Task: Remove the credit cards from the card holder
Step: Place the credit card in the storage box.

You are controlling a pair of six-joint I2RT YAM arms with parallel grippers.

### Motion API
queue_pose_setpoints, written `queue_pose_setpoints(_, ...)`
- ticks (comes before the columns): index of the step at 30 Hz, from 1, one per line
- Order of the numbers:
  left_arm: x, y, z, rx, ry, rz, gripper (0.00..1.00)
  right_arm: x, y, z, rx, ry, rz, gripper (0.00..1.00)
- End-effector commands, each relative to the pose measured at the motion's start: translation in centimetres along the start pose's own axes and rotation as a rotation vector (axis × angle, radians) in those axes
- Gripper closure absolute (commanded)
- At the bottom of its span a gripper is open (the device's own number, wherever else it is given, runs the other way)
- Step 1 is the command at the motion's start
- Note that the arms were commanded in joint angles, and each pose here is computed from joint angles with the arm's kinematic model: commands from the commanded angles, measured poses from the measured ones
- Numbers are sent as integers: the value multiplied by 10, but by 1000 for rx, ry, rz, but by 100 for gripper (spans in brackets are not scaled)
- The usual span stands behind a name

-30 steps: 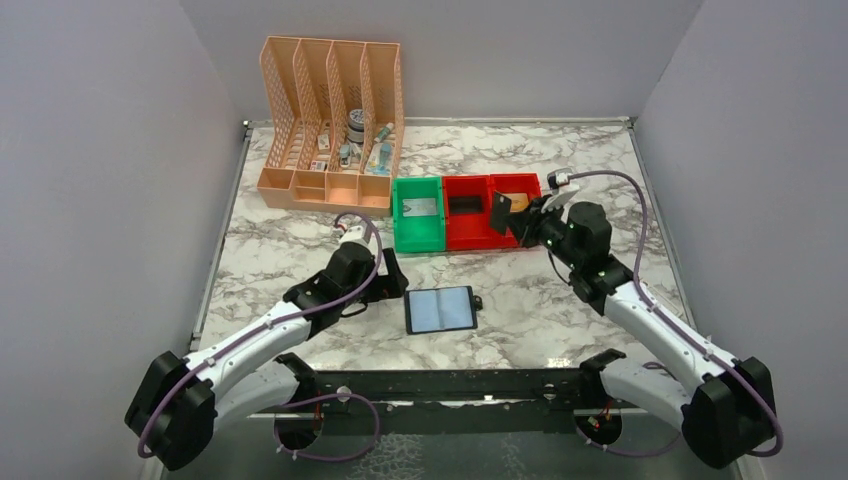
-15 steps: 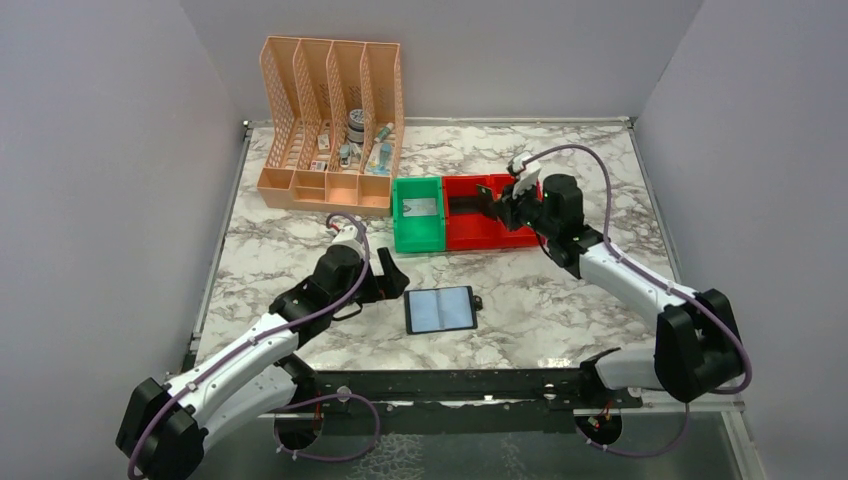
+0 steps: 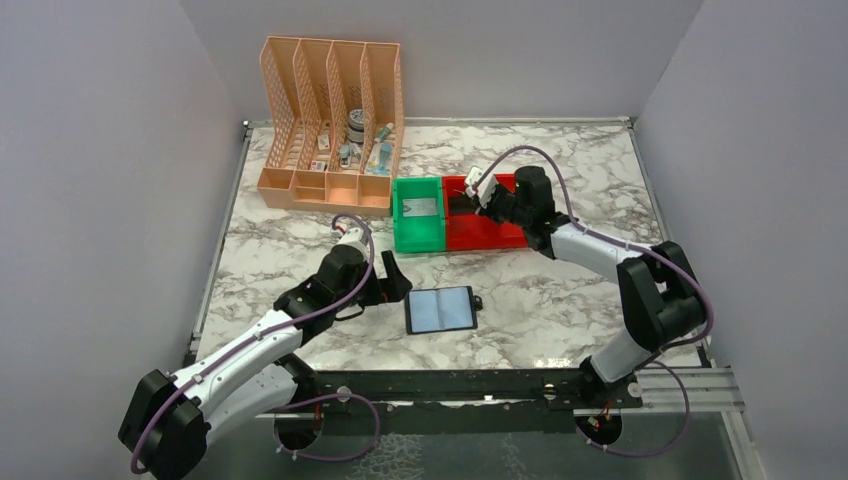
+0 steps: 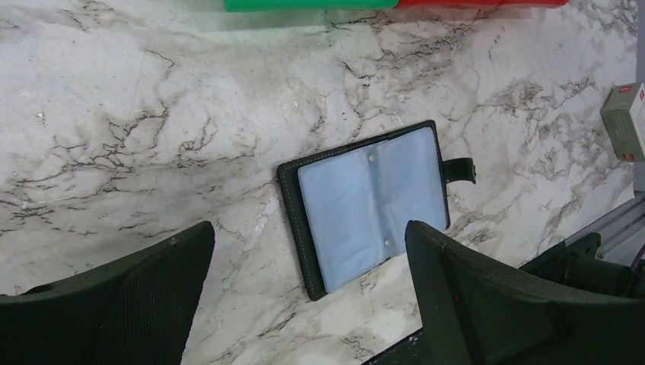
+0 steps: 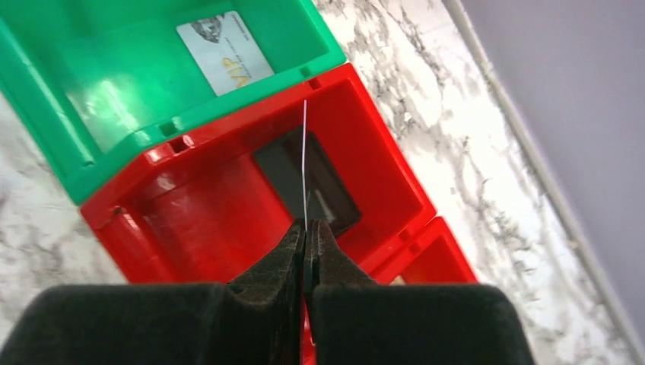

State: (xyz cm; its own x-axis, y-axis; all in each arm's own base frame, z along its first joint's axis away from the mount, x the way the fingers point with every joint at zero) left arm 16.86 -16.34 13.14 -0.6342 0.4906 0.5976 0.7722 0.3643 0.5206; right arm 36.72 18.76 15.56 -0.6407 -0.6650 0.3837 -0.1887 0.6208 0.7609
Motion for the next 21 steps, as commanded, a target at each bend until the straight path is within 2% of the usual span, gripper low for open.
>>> queue_pose_setpoints(1, 2, 2, -5, -2, -30, 2, 1, -12, -2, -16, 216, -13, 36, 99)
queue_pose_setpoints(7, 4, 1, -7, -5, -44, 13, 2, -29, -18, -19, 285, 64, 161, 99)
queue_pose_setpoints(21, 6, 0, -7, -18, -49, 27, 3, -53, -25, -22, 357, 73, 187, 99)
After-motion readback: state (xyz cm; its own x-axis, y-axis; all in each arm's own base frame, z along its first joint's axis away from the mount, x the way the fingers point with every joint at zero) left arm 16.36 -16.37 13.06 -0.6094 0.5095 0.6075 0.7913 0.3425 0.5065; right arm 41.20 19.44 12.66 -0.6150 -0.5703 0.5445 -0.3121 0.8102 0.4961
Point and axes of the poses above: each gripper's point midway between its finger pads, its own x axis back along the fingers, its own z axis along the line the jaws close on, y = z × x, the point moved 6 cm from there along x, back along the fingers, and after that the axes turned 8 degrees about x, right-handed, at the moved point
